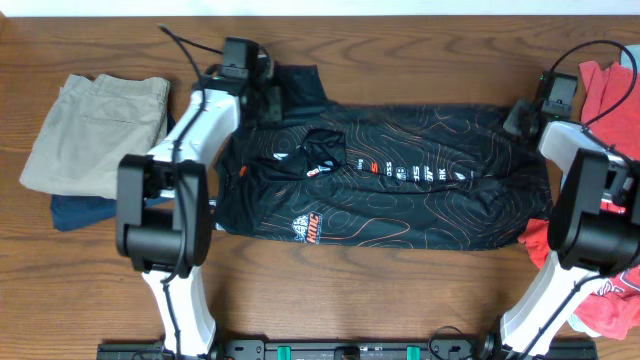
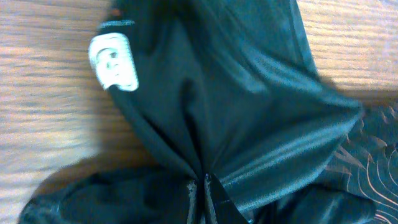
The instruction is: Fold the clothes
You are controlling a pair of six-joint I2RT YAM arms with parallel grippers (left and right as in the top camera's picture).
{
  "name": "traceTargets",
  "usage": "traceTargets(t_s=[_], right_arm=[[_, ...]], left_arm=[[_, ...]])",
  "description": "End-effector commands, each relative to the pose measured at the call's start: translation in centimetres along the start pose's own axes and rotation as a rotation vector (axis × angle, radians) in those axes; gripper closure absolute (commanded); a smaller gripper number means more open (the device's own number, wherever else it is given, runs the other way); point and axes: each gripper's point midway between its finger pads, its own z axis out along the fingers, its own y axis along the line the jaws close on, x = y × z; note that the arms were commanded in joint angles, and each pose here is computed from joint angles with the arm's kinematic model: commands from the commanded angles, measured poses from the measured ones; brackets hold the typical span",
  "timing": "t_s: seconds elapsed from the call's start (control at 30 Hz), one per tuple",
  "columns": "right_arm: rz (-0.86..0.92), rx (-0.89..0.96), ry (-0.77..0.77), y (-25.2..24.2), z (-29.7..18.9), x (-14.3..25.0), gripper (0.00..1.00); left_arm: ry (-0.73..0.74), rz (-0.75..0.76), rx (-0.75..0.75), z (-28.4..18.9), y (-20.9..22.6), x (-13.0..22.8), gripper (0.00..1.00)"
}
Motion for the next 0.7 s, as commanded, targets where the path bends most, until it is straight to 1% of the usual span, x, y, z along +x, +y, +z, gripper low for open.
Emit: traceTargets(t_s=[0.0,0.13,0.37,0.5,0.6,0.67], right_arm=[[0.034,0.025,-0.009,-1.9,-3.7,-1.7,0.99],[0.032,0.048,0.061,-2.9,-7.3,-0.8,0.99],[0.042,0.069,0.107,-4.4,-13.2,-0.1,0.99],[0.001,0.083,0.181,-5.0,-15.4,1.7,0.98],[-0.05,0.113,0.255,-5.7,-16.0,3.5,0.95],[-0.077,0.154,0.303,-6.6,-16.2,4.6,0.96]], left_arm=[[-0.09,-0.007,0.011,-5.0,-0.2,-2.2,0.94],[-0.069,-0.018,0.003,-7.8,-0.3,-1.4,0.94],[0.002,-0.035,-0.011,-11.4,-0.7,1.3,0.94],[0.099,-0.06,-0.032,-12.6,-0.4,4.0,0.94],[0.193,-0.082,-0.048,-13.0,-0.1,6.3,0.94],[0.248,-0.094,-0.061,-13.2,0.2,7.7,0.94]])
